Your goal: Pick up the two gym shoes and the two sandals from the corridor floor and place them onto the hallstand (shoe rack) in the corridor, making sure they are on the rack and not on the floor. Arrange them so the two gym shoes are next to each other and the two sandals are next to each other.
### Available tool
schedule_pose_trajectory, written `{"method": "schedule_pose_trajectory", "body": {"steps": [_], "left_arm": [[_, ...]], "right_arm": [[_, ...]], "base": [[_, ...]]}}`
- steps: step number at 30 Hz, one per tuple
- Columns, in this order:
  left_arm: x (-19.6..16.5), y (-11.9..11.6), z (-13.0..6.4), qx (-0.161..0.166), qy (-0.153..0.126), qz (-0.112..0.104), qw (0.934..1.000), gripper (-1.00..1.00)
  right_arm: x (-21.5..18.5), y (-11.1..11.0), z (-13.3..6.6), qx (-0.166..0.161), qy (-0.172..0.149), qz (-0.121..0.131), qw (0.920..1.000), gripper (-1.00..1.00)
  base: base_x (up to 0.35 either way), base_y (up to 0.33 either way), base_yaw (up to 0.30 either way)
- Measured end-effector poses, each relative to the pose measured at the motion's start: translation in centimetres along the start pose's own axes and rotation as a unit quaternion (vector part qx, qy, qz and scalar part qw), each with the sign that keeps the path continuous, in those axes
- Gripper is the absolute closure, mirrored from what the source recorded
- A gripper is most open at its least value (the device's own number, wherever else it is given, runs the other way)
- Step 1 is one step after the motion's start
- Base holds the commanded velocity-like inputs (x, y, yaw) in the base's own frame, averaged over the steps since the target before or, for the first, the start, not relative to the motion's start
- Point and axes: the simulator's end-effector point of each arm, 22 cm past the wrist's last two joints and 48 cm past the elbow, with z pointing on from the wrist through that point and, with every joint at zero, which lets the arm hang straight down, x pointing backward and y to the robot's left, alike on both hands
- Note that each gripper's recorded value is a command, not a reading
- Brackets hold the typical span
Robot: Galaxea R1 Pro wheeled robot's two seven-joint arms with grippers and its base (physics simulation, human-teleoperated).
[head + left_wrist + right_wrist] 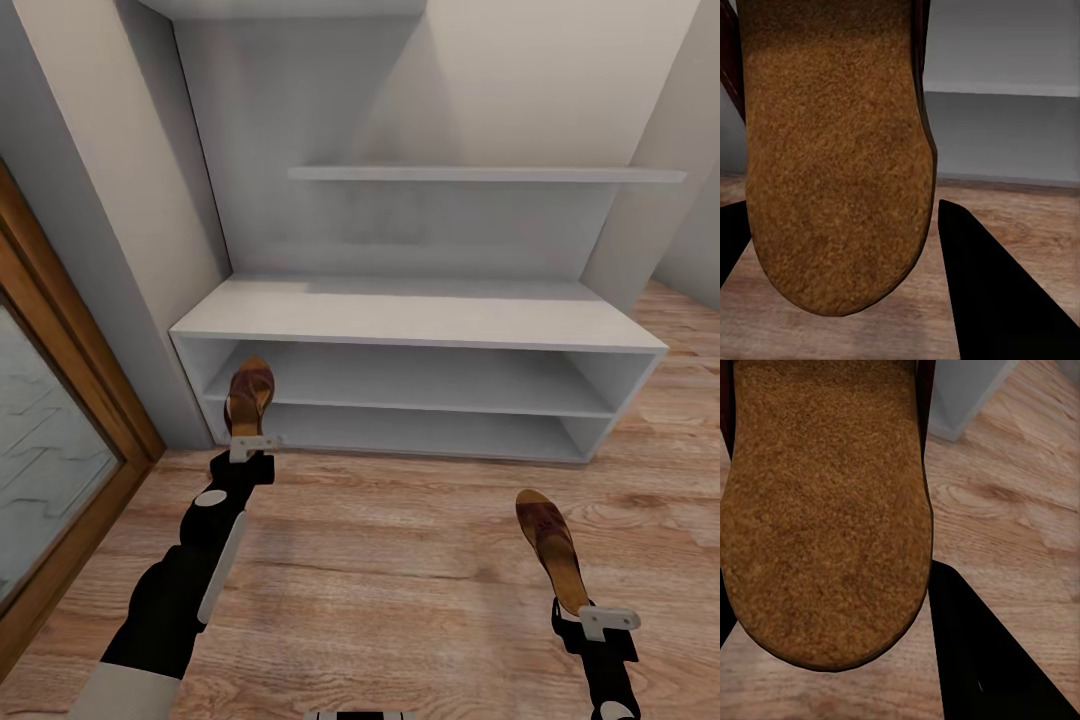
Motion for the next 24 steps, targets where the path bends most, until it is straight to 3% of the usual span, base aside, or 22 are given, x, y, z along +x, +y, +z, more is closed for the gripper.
{"method": "schedule_pose_trajectory", "body": {"steps": [10, 18, 24], "left_arm": [[2.8, -0.1, 0.8, -0.001, 0.03, 0.007, 0.9995, 1.0], [2.5, -0.2, 0.7, 0.001, 0.027, 0.006, 0.9996, 1.0], [2.6, -0.2, 0.7, 0.001, 0.029, 0.007, 0.9996, 1.0]], "right_arm": [[0.0, 0.0, 0.0, 0.0, 0.0, 0.0, 1.0, 1.0], [0.0, 0.0, 0.0, 0.0, 0.0, 0.0, 1.0, 1.0], [0.0, 0.0, 0.0, 0.0, 0.0, 0.0, 1.0, 1.0]], "base": [[0.0, 0.0, 0.0], [0.001, 0.0, 0.0], [0.153, 0.0, 0.0]]}}
